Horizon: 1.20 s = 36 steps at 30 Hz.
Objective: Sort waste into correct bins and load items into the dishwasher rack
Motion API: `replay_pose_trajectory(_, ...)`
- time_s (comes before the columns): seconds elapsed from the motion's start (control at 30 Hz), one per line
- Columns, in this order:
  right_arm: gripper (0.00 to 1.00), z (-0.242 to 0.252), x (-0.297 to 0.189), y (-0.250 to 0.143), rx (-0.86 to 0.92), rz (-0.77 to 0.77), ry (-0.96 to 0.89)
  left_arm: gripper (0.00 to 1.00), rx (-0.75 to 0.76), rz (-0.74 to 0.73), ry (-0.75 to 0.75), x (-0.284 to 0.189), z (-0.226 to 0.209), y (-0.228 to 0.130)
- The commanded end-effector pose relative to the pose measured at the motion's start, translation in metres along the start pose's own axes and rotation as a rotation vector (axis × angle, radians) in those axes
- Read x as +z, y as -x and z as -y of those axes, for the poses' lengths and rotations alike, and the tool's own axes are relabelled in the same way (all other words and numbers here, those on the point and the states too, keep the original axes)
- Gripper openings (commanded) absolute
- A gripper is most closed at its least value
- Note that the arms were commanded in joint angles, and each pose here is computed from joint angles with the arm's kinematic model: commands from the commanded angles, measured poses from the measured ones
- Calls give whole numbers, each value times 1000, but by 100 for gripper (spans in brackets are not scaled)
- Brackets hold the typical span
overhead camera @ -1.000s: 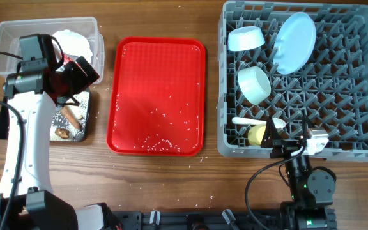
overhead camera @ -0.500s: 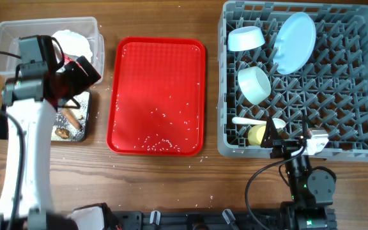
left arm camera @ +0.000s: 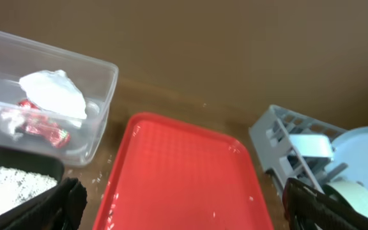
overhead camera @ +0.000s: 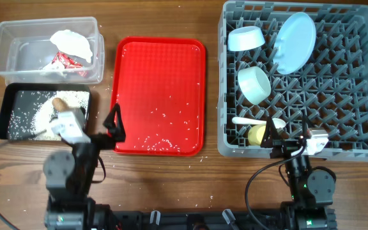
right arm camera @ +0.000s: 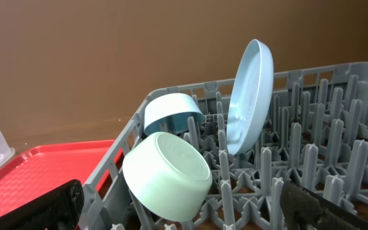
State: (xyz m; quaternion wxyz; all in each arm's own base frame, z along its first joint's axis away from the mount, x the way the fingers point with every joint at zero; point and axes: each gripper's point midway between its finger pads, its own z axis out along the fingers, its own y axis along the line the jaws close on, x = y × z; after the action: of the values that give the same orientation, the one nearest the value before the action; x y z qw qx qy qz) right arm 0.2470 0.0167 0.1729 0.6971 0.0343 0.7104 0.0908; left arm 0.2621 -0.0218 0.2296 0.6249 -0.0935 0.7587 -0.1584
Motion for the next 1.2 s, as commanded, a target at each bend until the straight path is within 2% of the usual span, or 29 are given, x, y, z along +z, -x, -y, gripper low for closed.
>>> replay_pose_trajectory(0.0,100,-2,0,1,-17,7,13,100,24,77,-36,-9,-1,-11)
replay_pose_trajectory(0.3,100,-2,0,1,-18,7,13,100,35,192,-45,-12,-13,-30)
replay_pose_trajectory(0.67,100,-2,0,1,-18,7,13,100,33,237,10,-11,-32,-36)
replay_pose_trajectory(0.77,100,-2,0,1,-17,7,13,100,29,216,24,-10,-35,-41)
replay_pose_trajectory(0.87,100,-2,0,1,-18,7,13,100,17,126,56,-6,-43,-63)
replay_pose_trajectory(1.17,100,-2,0,1,-18,7,13,100,18,128,55,-6,-43,-62)
